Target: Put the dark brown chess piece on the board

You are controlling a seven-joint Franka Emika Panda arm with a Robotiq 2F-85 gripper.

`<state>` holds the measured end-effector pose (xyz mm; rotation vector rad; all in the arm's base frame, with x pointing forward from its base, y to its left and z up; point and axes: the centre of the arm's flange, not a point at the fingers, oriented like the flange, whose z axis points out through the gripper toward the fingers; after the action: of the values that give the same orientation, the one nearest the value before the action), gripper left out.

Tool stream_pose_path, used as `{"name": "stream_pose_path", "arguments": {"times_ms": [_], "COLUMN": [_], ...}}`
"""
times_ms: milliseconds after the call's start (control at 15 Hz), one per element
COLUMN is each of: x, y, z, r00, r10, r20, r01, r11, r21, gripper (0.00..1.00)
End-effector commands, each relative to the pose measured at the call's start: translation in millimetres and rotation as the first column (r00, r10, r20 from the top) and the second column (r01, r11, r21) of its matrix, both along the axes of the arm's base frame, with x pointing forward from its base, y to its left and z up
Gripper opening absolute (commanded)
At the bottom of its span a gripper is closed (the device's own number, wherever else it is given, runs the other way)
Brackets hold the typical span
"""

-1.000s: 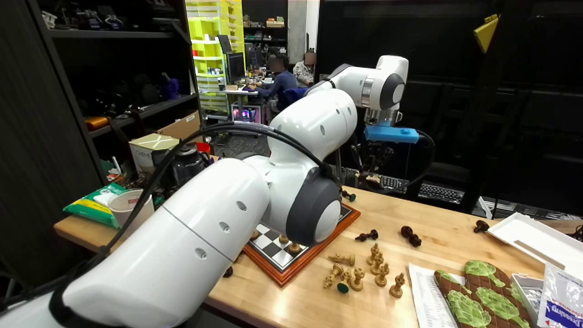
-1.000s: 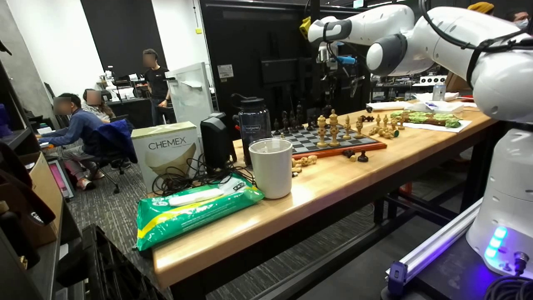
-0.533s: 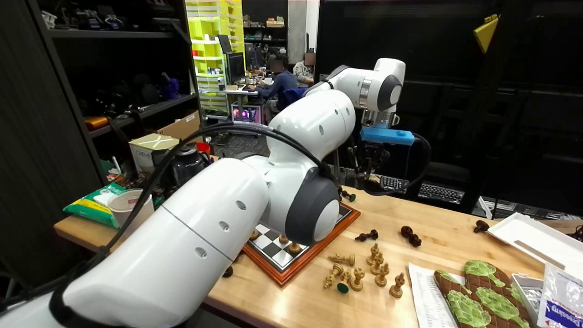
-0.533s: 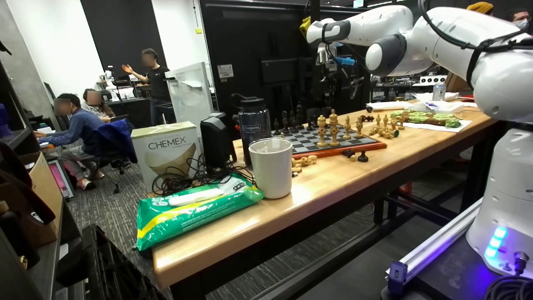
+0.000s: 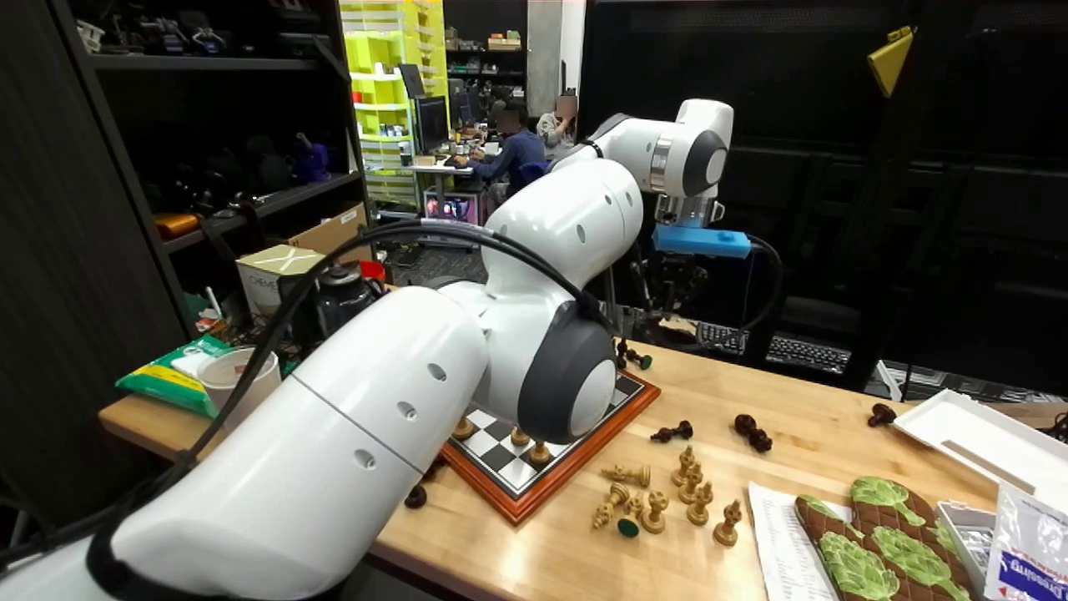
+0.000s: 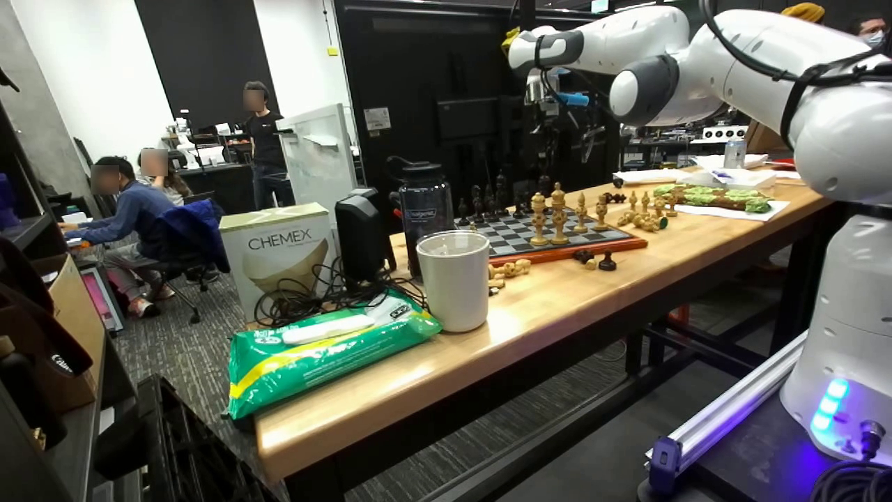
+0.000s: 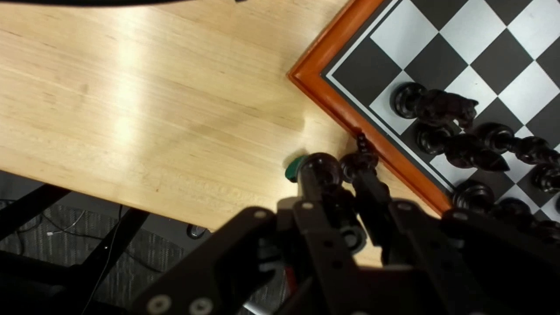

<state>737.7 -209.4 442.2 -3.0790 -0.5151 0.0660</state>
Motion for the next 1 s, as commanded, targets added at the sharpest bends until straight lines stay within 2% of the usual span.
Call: {"name": "stream_pose_path", "arguments": {"times_ms": [0,200,267,933], "x": [-56,-49,1,1], "y": [25,27,11,12], "z": [-1,9,10,14], "r00": [1.0,1.0,1.0,1.0], "r10": [0.009,0.023,0.014,0.016], "r20": [0.012,0.015,0.012,0.016], "r01": [-0.009,-0.022,-0.014,-0.016], "r11": [1.0,1.0,1.0,1.0], "r21": [-0.019,-0.021,-0.004,-0.005], "gripper": [0.07,0.07,0.27,0.27]}}
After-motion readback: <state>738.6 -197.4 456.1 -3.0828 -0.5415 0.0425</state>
